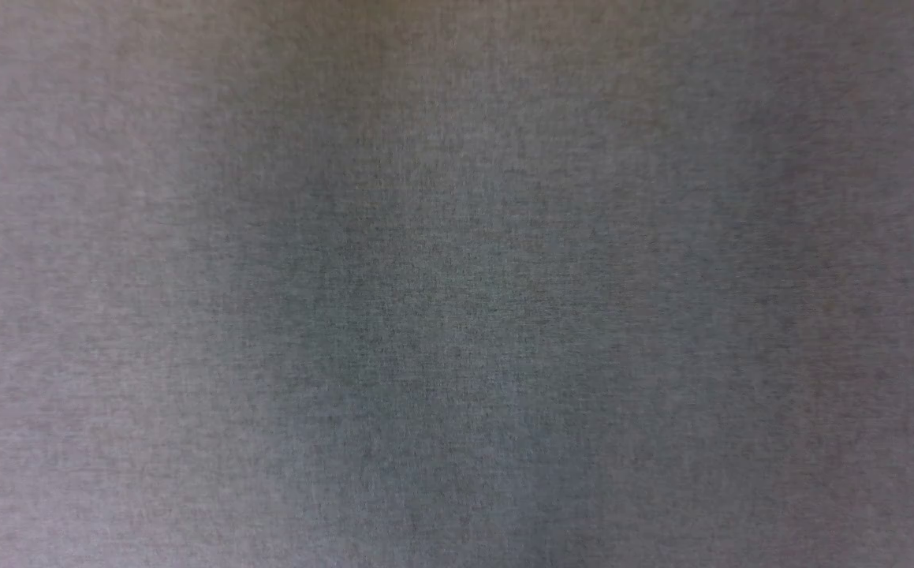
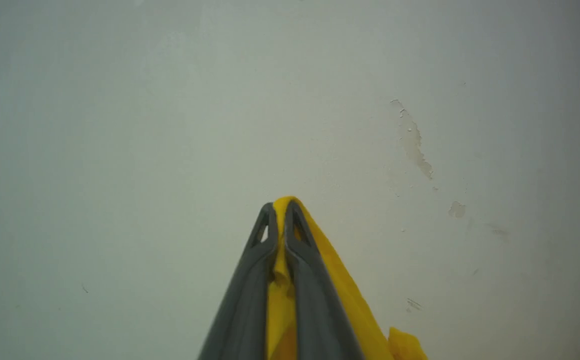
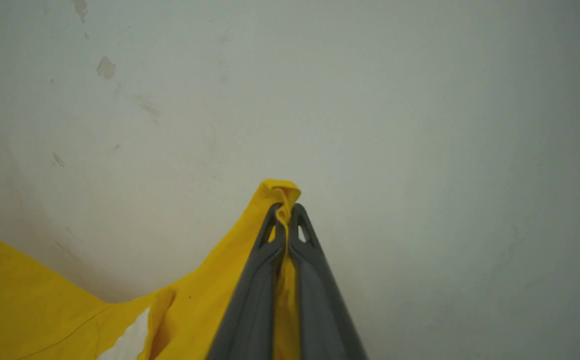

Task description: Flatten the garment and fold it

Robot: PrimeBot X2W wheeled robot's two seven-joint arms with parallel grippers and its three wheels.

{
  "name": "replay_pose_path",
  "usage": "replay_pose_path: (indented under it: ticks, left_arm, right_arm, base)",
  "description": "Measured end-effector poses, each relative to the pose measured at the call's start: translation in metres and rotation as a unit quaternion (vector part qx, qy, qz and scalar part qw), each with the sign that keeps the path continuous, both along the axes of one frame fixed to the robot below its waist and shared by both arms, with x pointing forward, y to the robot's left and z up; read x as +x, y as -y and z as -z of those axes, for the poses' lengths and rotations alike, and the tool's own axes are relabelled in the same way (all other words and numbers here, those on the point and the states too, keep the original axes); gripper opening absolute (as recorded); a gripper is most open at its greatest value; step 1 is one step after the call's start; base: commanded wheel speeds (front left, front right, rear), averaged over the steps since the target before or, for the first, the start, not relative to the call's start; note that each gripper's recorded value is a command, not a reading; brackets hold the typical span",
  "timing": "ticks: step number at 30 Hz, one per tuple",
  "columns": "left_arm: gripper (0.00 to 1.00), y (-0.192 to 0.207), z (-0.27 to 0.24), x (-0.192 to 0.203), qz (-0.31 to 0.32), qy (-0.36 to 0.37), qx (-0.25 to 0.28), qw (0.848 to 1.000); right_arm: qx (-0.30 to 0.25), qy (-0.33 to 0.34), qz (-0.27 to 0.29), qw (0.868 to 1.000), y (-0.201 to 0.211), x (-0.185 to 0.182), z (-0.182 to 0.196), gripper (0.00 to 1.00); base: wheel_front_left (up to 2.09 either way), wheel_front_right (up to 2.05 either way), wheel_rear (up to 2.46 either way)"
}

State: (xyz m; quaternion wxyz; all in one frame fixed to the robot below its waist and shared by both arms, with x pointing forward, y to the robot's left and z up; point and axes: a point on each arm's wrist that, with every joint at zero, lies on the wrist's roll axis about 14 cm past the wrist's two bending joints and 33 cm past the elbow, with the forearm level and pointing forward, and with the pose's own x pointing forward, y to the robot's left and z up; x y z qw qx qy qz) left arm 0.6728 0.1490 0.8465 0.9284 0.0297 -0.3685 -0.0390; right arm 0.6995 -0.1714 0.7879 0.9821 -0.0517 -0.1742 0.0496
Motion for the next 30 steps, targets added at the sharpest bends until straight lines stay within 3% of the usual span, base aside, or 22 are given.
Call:
replay_pose_path:
  ticks: [10,14,21,30]
  left_arm:
    - [0.0,-0.011,0.133,0.061,0.017,-0.063,-0.001,0.998]
    - [0.0,-0.018,0.155,0.059,0.034,-0.079,-0.009,0.996]
    - [0.0,-0.012,0.18,0.028,0.081,-0.127,0.008,0.989]
    - [0.0,-0.016,0.199,-0.063,0.111,-0.177,-0.025,0.978]
  right_arm:
    - [-0.027,-0.078,-0.009,0.997,-0.001,0.057,0.129,0.0]
    - [-0.032,-0.088,-0.038,0.995,-0.014,0.059,0.15,0.0]
    - [-0.02,-0.104,-0.109,0.988,-0.029,0.025,0.161,0.0]
    - [0.051,-0.147,-0.152,0.976,-0.014,-0.063,0.178,0.0]
  base:
    - [0.0,0.0,0.0]
    - [0.0,0.0,0.0]
    - [0.0,0.0,0.0]
    - [0.0,0.0,0.0]
